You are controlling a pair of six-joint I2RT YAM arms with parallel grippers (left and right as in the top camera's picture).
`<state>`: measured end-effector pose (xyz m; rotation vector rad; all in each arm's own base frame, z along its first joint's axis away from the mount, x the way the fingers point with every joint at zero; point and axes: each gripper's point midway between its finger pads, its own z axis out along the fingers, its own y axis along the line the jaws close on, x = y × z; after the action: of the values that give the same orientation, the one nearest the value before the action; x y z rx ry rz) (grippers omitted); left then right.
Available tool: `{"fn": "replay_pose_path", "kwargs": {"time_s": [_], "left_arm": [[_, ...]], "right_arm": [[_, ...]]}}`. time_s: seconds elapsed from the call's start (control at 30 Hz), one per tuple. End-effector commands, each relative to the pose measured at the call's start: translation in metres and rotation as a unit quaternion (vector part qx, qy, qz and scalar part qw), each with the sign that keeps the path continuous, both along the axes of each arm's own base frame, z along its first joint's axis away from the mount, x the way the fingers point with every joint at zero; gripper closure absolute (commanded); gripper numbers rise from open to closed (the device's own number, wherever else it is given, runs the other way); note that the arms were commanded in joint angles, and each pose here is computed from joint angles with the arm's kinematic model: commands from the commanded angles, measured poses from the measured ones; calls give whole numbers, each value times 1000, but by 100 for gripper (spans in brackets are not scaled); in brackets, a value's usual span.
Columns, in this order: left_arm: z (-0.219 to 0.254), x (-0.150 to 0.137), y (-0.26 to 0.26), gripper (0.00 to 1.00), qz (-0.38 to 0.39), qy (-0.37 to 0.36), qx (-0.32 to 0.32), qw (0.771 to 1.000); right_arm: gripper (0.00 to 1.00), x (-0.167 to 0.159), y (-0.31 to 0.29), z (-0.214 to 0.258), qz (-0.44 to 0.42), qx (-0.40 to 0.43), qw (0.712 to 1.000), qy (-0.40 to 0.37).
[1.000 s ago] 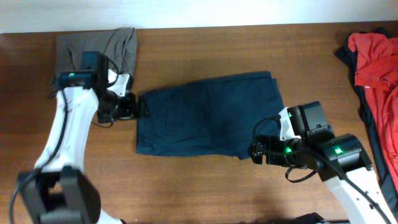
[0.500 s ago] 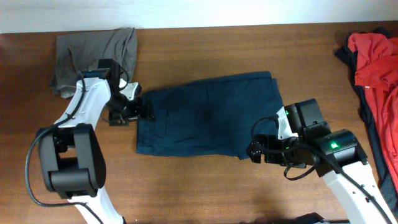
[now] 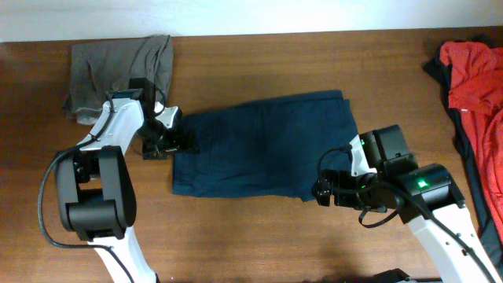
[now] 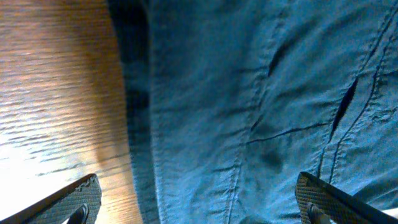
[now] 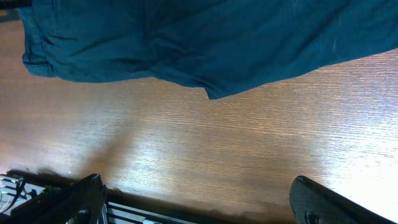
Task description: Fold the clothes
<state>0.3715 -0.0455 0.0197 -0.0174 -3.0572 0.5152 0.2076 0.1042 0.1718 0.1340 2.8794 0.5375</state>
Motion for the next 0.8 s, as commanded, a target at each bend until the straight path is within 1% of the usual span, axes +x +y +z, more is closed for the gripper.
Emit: {"fn": "replay_pose_path", "kwargs": {"time_s": [0.0, 0.27, 0.47, 0.5, 0.53, 0.57, 0.6, 0.73, 0.77], "left_arm": [[-10, 2, -9, 1, -13, 3, -28, 1000], [-27, -3, -12, 1, -13, 27, -39, 999], [-34, -12, -24, 2, -11, 53, -71, 996], [-33, -15, -27, 7, -16, 57, -76, 995], [-32, -16, -29, 11, -22, 58, -79, 995], [-32, -18, -30, 11, -26, 59, -79, 995], [-32, -19, -32, 23, -28, 61, -79, 995], [-32, -20, -38, 52, -36, 62, -78, 994], [-32, -20, -39, 61, -38, 62, -78, 994]], "right_arm": [[1, -3, 2, -3, 4, 3, 1000, 6], [1, -3, 2, -3, 4, 3, 1000, 7], [1, -3, 2, -3, 4, 3, 1000, 7], [1, -3, 2, -3, 4, 3, 1000, 7], [1, -3, 2, -3, 4, 3, 1000, 7], [1, -3, 2, -3, 4, 3, 1000, 7], [1, -2, 2, -3, 4, 3, 1000, 6], [1, -1, 3, -3, 4, 4, 1000, 3], [1, -2, 3, -3, 4, 3, 1000, 4]]}}
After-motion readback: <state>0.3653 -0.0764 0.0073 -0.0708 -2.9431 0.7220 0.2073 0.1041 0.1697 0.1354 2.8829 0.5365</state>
